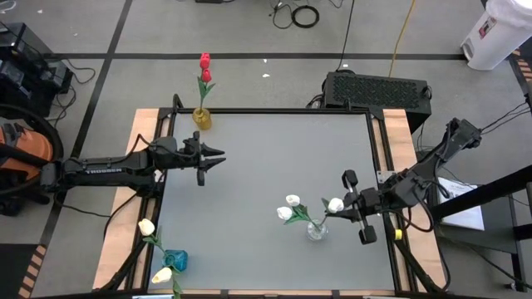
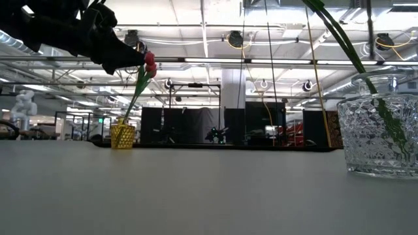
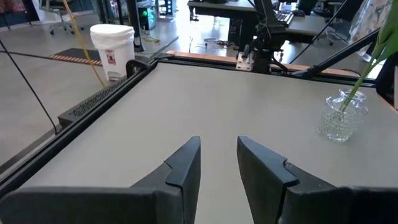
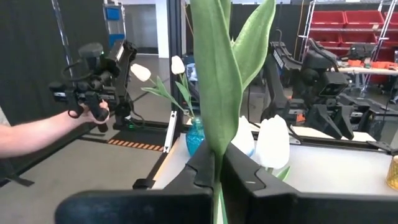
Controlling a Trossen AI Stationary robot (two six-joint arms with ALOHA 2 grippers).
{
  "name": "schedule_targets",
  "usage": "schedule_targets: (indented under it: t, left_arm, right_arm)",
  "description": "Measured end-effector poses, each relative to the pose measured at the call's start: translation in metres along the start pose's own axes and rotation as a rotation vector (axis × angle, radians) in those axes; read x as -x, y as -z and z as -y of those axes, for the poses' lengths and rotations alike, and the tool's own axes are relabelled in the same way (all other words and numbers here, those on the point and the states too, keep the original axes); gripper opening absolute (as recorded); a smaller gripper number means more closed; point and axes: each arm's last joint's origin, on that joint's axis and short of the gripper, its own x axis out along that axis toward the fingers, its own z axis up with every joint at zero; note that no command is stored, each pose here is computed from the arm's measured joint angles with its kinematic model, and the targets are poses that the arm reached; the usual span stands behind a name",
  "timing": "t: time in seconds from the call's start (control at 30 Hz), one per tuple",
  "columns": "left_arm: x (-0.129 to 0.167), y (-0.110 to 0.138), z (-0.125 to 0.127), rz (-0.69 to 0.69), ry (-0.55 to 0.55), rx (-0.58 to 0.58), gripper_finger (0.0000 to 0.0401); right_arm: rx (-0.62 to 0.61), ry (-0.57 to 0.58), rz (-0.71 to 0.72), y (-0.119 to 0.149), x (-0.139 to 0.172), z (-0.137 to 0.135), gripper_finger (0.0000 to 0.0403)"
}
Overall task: Sort flowers into vase by color
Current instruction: Put the white tulip into the transparent vase
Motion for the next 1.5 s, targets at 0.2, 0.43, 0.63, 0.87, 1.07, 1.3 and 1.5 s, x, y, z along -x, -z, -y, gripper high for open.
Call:
schedule_targets:
  t: [0.2, 0.43, 0.63, 0.87, 1.07, 1.3, 1.5]
  left_arm:
    - [0.0, 0.0, 0.0, -0.001, 0.0, 0.0, 0.0111]
    - [0.0, 0.0, 0.0, 0.0, 0.0, 0.0, 0.0111]
    - [0.0, 0.0, 0.0, 0.001, 0.0, 0.001, 0.0111]
    - [0.0, 0.0, 0.0, 0.002, 0.0, 0.002, 0.0111]
    - [0.0, 0.0, 0.0, 0.002, 0.0, 0.002, 0.0111]
    - [0.0, 0.0, 0.0, 0.002, 0.0, 0.002, 0.0111]
    - [0.0, 0.0, 0.0, 0.003, 0.0, 0.002, 0.0111]
  right_arm:
    - [-0.002, 0.018, -0.034, 0.004, -0.001, 0.0, 0.0]
    - [0.021, 0.052, -0.072, 0.012, -0.007, -0.002, 0.0]
    - [0.017, 0.054, -0.088, 0.015, -0.011, -0.003, 0.0]
    - [0.007, 0.057, -0.102, 0.019, -0.014, -0.005, 0.0]
    - [-0.028, 0.061, -0.119, 0.023, -0.019, -0.007, 0.0]
    - [-0.033, 0.066, -0.145, 0.03, -0.024, -0.009, 0.0]
    - [0.017, 0.141, -0.162, 0.038, -0.03, -0.012, 0.0]
